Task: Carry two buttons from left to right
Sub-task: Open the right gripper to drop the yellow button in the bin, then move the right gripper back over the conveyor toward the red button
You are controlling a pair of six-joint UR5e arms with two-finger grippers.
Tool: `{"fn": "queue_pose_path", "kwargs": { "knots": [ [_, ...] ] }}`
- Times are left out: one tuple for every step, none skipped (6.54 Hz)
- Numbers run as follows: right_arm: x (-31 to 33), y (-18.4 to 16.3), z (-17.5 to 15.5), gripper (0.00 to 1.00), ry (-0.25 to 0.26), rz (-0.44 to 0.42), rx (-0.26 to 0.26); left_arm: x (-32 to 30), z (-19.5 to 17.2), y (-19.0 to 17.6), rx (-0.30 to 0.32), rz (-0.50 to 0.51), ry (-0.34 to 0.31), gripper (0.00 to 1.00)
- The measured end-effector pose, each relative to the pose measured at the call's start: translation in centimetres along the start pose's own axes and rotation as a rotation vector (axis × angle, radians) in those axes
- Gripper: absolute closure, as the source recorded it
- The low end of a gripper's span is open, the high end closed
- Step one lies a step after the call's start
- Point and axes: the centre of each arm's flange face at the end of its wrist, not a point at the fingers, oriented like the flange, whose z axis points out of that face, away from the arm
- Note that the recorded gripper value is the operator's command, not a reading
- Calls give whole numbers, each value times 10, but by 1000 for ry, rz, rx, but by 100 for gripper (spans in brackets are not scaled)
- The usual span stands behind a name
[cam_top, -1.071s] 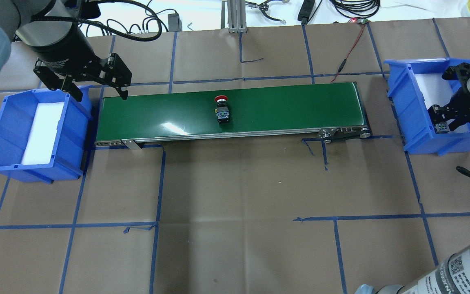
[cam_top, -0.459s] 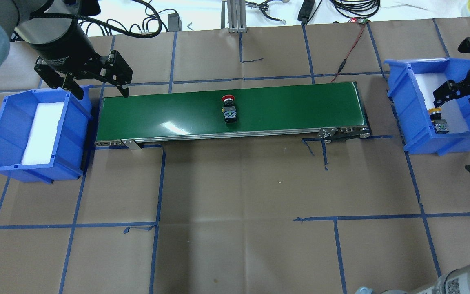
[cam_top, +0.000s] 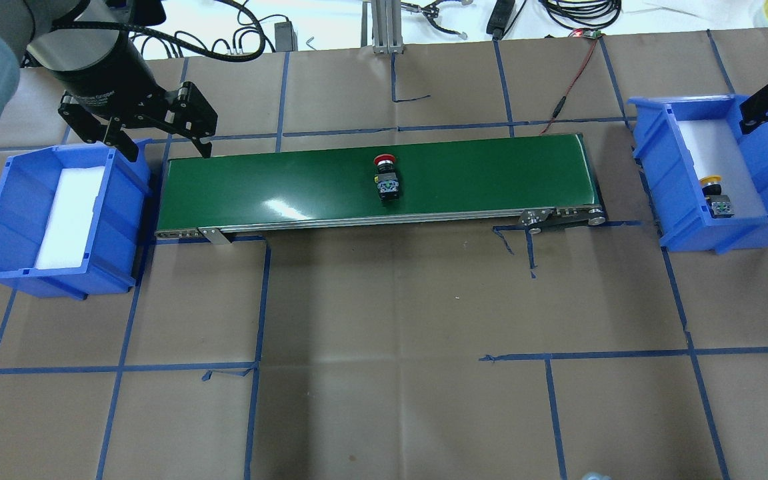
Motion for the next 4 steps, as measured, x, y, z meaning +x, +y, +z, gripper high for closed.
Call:
{"fn": "queue_pose_path", "kwargs": {
  "knots": [
    [-34,-12,-9,0,-27,-11,7,0,-1,1,3,1,0,0],
    [-78,-25,-19,0,-61,9,-24,0,-2,3,4,1,0,0],
    [-122,-32,-29,0,-95,59,-85,0,-2,4,4,1,0,0],
    [-162,-33,-35,0,-112,108,-143,0,-1,5,3,1,-1,0]
  ]
}}
